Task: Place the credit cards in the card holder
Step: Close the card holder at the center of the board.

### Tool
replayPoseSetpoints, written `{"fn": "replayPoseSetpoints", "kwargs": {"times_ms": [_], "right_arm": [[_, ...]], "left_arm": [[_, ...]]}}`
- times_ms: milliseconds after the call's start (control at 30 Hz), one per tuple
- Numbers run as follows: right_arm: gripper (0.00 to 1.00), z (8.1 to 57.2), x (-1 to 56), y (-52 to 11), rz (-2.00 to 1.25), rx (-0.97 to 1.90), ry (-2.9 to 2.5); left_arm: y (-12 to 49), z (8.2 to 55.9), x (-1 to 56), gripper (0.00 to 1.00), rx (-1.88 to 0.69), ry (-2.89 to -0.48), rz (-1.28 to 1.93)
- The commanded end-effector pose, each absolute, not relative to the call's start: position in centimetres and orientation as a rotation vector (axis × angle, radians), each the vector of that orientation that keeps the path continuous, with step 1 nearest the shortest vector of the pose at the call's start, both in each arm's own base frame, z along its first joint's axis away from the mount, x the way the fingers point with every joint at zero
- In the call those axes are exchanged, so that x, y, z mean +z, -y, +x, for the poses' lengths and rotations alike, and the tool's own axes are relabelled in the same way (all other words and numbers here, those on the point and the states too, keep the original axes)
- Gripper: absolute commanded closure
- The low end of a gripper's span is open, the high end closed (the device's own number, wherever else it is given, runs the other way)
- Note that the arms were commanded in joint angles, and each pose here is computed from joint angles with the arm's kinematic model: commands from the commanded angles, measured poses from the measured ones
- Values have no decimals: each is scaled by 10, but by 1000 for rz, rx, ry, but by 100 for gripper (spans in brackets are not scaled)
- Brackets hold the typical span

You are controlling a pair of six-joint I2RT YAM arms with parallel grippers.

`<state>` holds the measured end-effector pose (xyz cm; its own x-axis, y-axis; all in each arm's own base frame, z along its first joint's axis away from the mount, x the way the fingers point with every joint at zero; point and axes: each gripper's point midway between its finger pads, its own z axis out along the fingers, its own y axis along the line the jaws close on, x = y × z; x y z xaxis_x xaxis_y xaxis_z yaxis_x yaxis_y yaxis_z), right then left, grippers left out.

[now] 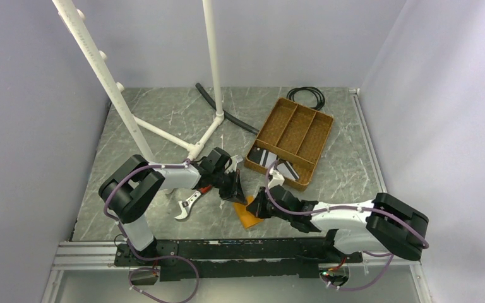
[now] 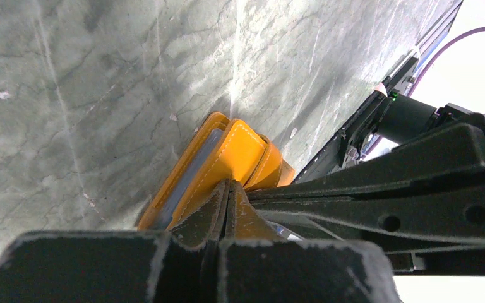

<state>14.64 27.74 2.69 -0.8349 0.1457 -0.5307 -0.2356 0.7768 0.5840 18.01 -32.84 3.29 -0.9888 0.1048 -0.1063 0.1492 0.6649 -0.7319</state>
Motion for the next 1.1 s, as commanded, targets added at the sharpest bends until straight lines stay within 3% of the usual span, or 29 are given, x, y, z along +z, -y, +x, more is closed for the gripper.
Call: {"fn": "replayPoseSetpoints", "kwargs": {"times_ms": [0, 633, 1067], "right_arm": [[100, 113, -43, -216, 19, 687, -2628], [100, 94, -86, -177, 457, 863, -2749], [100, 121, -77, -181, 763, 926, -2580]], "left_arm": [[309, 181, 6, 100, -1064, -2869, 175], [305, 186, 14, 100, -1011, -2861, 193], [299, 186, 32, 100, -978, -2843, 224]]}}
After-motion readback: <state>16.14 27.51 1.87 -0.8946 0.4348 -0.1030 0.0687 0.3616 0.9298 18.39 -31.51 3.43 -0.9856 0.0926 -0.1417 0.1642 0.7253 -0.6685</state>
